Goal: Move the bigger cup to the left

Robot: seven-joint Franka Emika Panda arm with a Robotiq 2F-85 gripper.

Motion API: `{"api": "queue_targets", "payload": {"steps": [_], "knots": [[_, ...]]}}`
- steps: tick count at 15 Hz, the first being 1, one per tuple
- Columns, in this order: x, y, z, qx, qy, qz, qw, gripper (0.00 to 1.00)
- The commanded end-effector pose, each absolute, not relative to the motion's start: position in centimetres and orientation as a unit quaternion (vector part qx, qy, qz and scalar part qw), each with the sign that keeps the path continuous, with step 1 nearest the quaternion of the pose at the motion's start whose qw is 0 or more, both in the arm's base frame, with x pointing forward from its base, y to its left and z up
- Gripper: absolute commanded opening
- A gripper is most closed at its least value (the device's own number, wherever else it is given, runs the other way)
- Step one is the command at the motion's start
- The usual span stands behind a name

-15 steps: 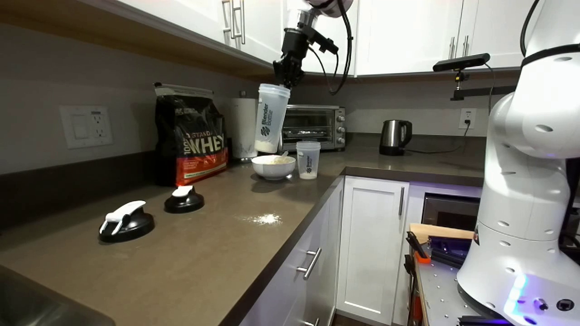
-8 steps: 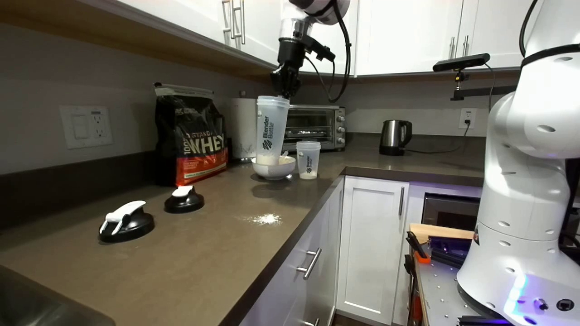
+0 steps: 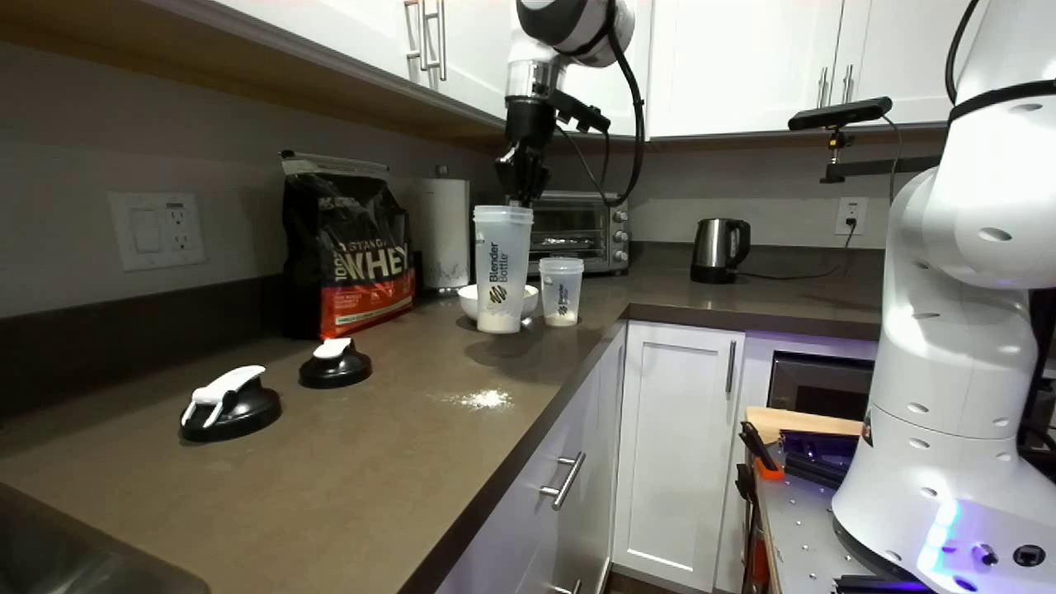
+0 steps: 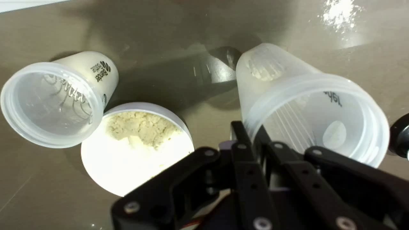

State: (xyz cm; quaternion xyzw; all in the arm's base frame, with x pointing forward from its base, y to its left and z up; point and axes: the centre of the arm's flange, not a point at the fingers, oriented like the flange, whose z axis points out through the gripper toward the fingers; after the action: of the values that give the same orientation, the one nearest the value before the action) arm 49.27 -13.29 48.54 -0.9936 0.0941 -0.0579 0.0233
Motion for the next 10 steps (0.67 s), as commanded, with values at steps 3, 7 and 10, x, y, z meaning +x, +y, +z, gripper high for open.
{"api": "queue_targets", "payload": {"steps": [3,7,10], "knots": [[49.0,-12.1,45.7,-0.994,0.072,-0.08,-0.011,0.02],[48.7,-11.2,43.5,-0.994,0.058,-0.082,-0.031,0.02],[48.5,-10.7,43.0,-0.995,0.052,-0.082,-0.035,0.02]]}}
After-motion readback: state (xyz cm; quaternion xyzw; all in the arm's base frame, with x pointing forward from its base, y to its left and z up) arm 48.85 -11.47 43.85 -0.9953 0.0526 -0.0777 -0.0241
